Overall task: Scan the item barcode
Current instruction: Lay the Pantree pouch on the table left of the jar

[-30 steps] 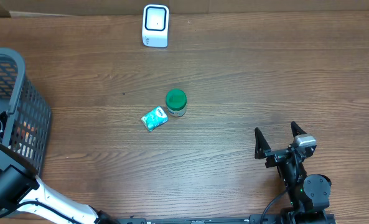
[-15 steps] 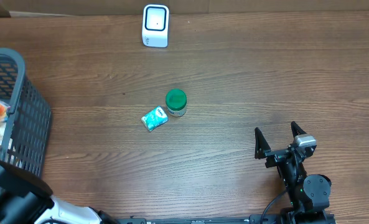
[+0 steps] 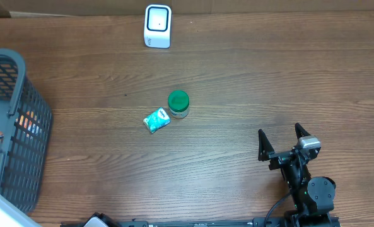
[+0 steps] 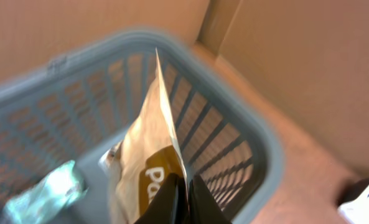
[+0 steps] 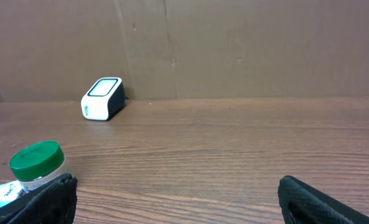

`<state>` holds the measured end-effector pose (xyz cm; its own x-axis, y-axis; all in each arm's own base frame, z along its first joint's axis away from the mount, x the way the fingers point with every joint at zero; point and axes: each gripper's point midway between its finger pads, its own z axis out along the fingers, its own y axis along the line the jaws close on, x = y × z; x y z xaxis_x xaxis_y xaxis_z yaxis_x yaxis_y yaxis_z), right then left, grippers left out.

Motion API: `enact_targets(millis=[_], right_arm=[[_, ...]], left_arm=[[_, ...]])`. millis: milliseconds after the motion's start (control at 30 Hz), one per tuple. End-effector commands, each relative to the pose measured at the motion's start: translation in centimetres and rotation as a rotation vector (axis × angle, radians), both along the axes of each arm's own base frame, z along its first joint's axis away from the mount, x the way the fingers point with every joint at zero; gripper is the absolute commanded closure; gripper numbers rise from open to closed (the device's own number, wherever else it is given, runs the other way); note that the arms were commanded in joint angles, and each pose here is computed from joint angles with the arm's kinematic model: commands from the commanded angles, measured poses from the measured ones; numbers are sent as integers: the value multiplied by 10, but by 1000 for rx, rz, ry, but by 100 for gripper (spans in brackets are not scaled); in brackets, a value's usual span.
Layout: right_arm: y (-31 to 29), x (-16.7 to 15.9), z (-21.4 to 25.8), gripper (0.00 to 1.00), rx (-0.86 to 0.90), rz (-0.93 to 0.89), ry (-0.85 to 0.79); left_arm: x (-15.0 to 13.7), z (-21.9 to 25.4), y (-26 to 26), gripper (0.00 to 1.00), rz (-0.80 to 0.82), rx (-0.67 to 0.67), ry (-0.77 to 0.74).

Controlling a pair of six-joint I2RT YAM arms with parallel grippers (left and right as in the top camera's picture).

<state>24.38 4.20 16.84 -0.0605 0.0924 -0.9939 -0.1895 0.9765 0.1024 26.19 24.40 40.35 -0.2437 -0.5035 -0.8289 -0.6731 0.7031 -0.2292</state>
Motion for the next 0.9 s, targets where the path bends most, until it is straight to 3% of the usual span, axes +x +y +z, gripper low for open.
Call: enact_targets(millis=[0,200,367,633,767,867], right_arm=[[0,0,-3,0,-1,-4,0],[0,0,-3,0,-1,-4,0],[0,0,-3,0,-1,-4,0],[0,0,-3,0,-1,-4,0],[0,0,-3,0,-1,-4,0],[0,0,-3,0,-1,-4,0]], left_arm=[[-4,69,-34,96,-53,103,-208],[-11,136,-104,96,-217,205,-336],[-4,114,-159,96,-400,117,-264],[25,-45,-225,96,-703,-100,283],[53,-126,-251,96,-792,-150,481],[68,-163,-273,96,-860,-153,549]])
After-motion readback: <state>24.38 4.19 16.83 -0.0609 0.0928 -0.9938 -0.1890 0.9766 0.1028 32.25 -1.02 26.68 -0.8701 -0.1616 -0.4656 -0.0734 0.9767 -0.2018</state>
